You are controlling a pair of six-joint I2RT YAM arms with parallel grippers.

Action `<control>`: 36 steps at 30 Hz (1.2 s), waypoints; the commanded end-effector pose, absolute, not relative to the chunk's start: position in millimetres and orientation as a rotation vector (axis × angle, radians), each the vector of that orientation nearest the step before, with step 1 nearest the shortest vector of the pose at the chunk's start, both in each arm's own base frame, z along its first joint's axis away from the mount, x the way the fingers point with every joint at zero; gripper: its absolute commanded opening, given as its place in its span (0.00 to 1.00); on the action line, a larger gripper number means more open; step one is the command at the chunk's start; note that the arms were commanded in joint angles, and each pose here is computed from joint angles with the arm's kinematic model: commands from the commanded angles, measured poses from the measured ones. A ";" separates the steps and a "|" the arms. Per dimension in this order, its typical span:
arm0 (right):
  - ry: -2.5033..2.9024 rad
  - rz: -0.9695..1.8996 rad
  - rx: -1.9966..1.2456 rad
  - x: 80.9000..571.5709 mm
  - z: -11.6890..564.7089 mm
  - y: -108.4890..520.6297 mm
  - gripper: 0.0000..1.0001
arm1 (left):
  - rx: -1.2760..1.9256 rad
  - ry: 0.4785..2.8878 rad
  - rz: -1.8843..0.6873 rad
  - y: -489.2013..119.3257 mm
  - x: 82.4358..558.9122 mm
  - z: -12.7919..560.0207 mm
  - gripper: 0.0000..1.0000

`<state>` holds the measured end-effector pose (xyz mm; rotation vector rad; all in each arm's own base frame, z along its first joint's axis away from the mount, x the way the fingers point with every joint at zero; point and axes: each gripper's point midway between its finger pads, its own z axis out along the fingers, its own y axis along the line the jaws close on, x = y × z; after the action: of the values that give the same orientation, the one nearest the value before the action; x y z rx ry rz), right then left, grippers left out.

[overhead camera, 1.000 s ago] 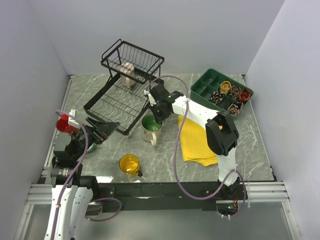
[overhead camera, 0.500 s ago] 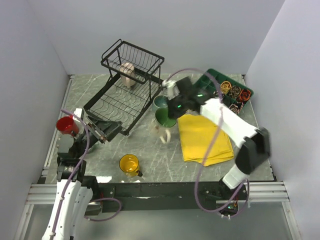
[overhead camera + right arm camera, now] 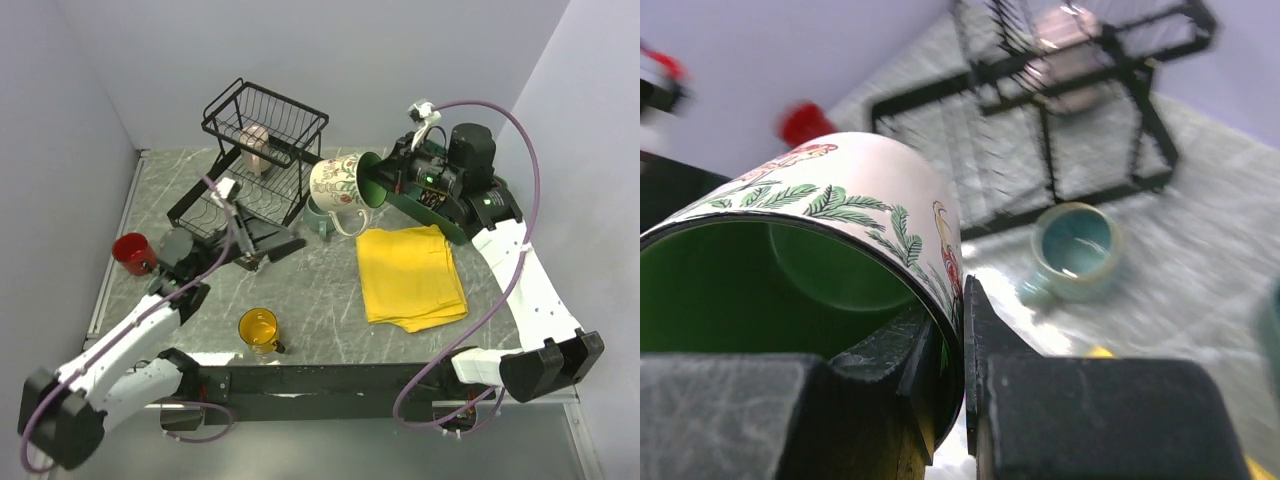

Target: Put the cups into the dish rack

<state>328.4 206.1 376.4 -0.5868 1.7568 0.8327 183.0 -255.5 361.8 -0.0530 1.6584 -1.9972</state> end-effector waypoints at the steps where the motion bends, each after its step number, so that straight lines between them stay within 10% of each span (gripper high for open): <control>1: 1.423 1.132 -0.631 283.8 461.6 226.3 0.00 | 0.144 1.419 -2.049 -277.8 173.0 414.0 0.99; 22: 1.239 1.429 -0.553 273.3 457.8 238.7 0.00 | 0.251 1.344 -2.178 -347.8 175.5 452.3 0.89; 36: 1.212 1.298 -0.597 282.5 436.4 235.5 0.00 | 0.176 1.392 -2.122 -353.2 187.7 450.6 0.63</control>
<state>304.0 233.6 418.4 -0.4787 1.3261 1.3554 193.2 -359.8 408.4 0.1213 1.5480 -2.1285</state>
